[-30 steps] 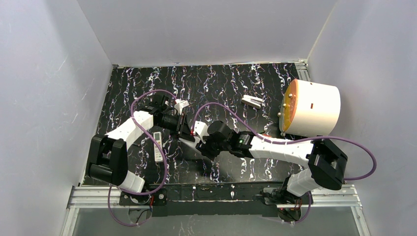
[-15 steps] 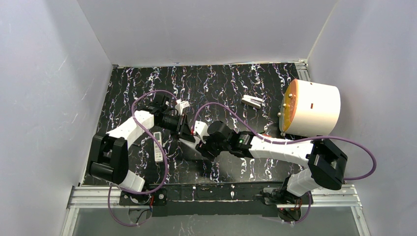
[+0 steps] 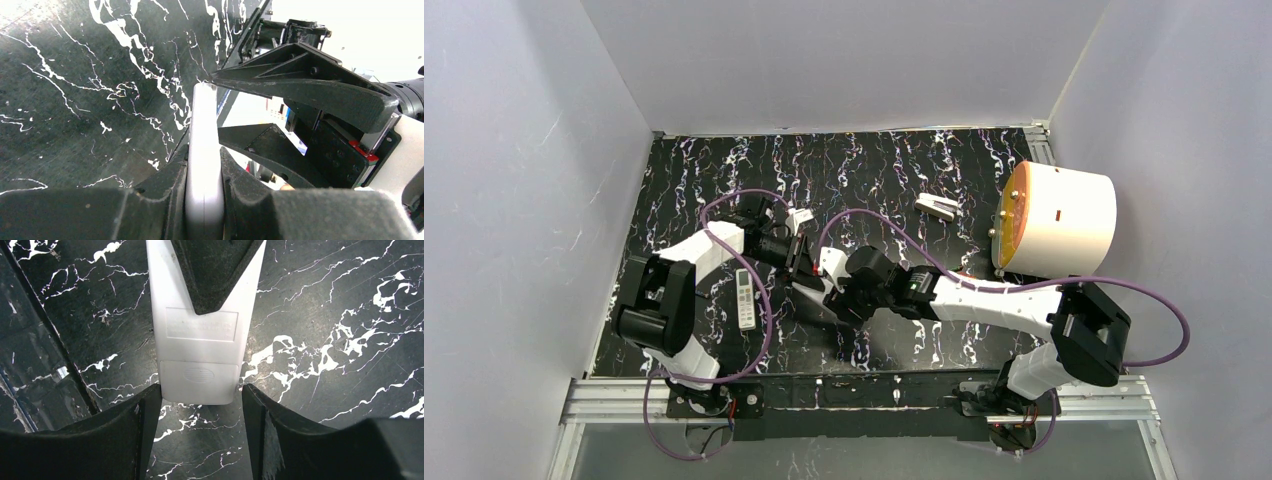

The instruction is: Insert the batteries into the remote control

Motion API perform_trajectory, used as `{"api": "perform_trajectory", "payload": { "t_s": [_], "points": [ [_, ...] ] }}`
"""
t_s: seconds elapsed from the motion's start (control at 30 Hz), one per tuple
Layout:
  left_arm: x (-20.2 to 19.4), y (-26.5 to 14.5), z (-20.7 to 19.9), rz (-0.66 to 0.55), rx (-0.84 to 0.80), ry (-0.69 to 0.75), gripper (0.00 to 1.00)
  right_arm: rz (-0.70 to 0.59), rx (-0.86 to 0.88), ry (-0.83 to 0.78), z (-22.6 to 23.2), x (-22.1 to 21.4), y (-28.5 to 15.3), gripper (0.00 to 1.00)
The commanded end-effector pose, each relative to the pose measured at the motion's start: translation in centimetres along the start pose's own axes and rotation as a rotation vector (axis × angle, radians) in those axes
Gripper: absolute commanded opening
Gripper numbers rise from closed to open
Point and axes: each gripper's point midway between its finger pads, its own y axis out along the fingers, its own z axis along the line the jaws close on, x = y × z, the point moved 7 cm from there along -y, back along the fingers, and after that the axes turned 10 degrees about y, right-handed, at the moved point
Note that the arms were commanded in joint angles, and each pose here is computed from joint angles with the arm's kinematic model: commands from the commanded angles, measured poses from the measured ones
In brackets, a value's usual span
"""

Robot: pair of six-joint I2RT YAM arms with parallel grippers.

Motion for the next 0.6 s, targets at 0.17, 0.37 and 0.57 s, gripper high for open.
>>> {"api": "perform_trajectory", "payload": {
  "t_s": [0.17, 0.37, 0.57],
  "points": [
    [0.8, 0.3, -1.8, 0.023, -0.283, -0.077, 0.00, 0.001, -0.018, 0.025, 0.0, 2.0, -0.6, 0.69],
    [0.9, 0.6, -1.3, 0.027, -0.326, -0.083, 0.00, 0.063, -0.041, 0.063, -0.7, 2.1, -1.1, 0.68],
    [0.9, 1.0, -0.7, 0.035, -0.331, -0.102, 0.00, 0.007, -0.032, 0.067, -0.8, 3.2, -2.0, 0.80]
  ]
}}
